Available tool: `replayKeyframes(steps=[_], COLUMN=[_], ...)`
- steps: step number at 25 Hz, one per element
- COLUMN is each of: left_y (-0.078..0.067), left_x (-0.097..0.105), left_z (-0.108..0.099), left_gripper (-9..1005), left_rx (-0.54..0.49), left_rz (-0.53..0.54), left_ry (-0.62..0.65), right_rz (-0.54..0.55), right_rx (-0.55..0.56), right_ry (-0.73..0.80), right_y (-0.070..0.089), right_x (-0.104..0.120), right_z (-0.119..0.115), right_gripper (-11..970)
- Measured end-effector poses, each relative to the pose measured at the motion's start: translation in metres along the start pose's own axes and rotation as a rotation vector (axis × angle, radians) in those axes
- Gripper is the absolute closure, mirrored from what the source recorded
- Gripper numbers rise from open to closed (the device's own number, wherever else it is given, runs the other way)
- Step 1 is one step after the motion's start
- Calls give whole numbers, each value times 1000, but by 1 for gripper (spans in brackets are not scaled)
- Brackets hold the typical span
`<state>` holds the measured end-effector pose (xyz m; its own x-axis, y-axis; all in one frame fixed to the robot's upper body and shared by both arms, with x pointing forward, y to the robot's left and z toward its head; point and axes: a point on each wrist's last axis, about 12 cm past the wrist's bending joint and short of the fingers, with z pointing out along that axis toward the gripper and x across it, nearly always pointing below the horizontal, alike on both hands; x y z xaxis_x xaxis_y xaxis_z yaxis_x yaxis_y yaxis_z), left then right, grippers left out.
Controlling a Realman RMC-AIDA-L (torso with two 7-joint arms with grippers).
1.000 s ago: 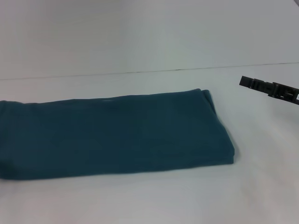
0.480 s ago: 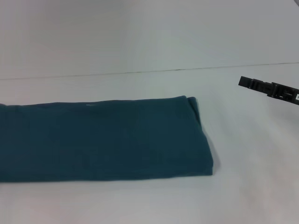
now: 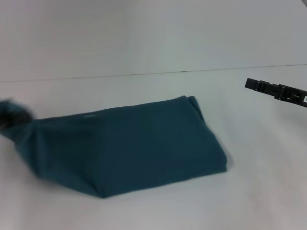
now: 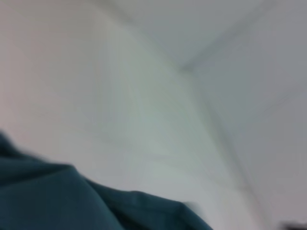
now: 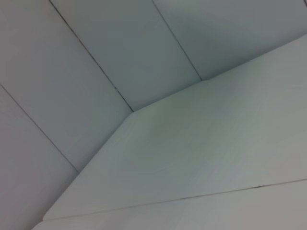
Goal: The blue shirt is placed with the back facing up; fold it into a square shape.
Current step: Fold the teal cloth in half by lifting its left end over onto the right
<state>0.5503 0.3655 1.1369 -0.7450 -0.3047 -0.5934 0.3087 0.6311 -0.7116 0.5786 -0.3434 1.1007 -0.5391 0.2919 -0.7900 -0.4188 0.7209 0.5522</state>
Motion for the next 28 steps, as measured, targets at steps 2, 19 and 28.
replayKeyframes(steps=[2,19,28], left_y=[-23,-132,-125], left_x=[-6,33,74], left_z=[26,225,241], left_gripper=[965,965,964], left_rx=[127,442,384], left_rz=[33,74,8], left_ry=[-1,35,-34], right_rz=[-9,-90,-114], right_rx=[2,-2,-13], right_ry=[-1,7,34], right_y=[-1,-1,2], right_x=[-1,-9,-6], right_z=[-1,-1,4], right_gripper=[242,241,241])
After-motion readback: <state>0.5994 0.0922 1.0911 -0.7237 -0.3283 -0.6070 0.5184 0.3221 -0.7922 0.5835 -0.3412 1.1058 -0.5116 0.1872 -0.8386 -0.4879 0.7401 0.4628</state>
